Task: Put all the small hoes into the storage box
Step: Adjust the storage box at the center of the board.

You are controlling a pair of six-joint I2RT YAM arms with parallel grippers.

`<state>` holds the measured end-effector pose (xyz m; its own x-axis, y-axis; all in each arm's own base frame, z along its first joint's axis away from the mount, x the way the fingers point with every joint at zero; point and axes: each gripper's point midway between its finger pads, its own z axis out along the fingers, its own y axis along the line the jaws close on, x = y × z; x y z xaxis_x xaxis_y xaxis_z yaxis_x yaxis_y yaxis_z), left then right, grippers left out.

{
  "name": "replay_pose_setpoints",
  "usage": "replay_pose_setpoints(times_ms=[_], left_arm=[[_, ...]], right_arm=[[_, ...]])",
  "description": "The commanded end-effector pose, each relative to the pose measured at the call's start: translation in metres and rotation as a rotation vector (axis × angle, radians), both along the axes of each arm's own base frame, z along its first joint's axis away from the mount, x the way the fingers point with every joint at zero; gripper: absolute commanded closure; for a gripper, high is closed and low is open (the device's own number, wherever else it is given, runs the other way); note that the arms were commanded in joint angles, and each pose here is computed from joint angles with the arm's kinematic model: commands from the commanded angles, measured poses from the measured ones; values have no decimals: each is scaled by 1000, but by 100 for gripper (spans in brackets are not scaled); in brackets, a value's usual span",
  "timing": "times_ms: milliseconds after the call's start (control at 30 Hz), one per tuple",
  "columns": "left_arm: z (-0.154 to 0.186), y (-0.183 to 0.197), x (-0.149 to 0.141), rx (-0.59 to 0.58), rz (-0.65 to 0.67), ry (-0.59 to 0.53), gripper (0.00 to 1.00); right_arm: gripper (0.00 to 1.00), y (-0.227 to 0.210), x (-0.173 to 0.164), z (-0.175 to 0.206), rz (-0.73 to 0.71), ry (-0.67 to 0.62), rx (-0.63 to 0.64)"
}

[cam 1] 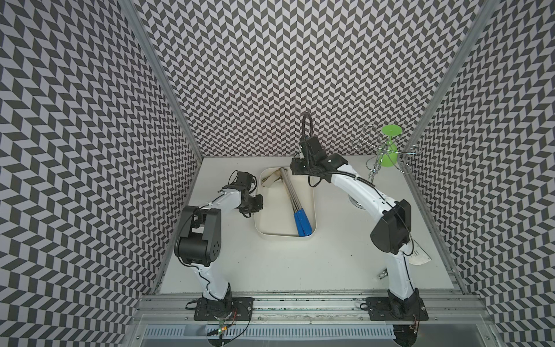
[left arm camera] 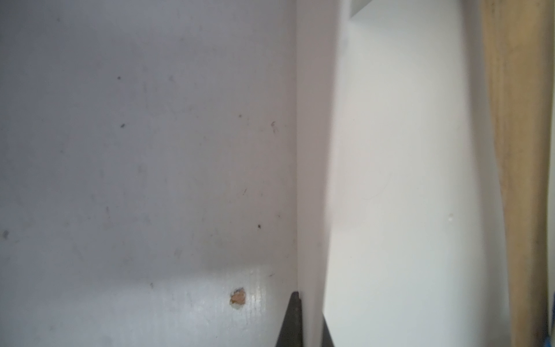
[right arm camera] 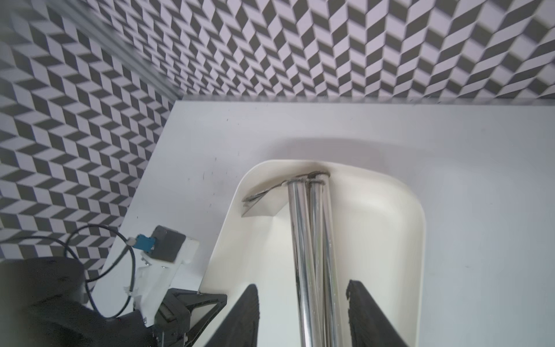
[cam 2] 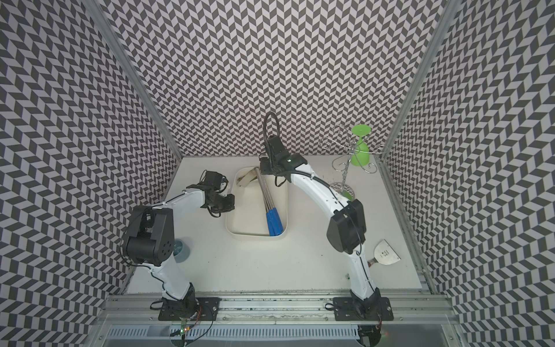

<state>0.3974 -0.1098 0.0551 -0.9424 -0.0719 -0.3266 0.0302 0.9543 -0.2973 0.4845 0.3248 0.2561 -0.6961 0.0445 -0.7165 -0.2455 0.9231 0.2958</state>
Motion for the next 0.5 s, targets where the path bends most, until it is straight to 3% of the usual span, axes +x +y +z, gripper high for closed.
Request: replay_pose_setpoints(times_ms=[0, 267, 467], left_arm=[[30, -46, 19, -139, -85, -68, 100], [38, -66, 36, -153, -98, -89, 93], [42, -70, 25, -173, -82, -78, 91]], right_arm=[[51, -26, 3, 3, -60, -17, -16], [52, -45, -14, -7, -72, 3, -34], [52, -50, -21, -2, -72, -15, -21]])
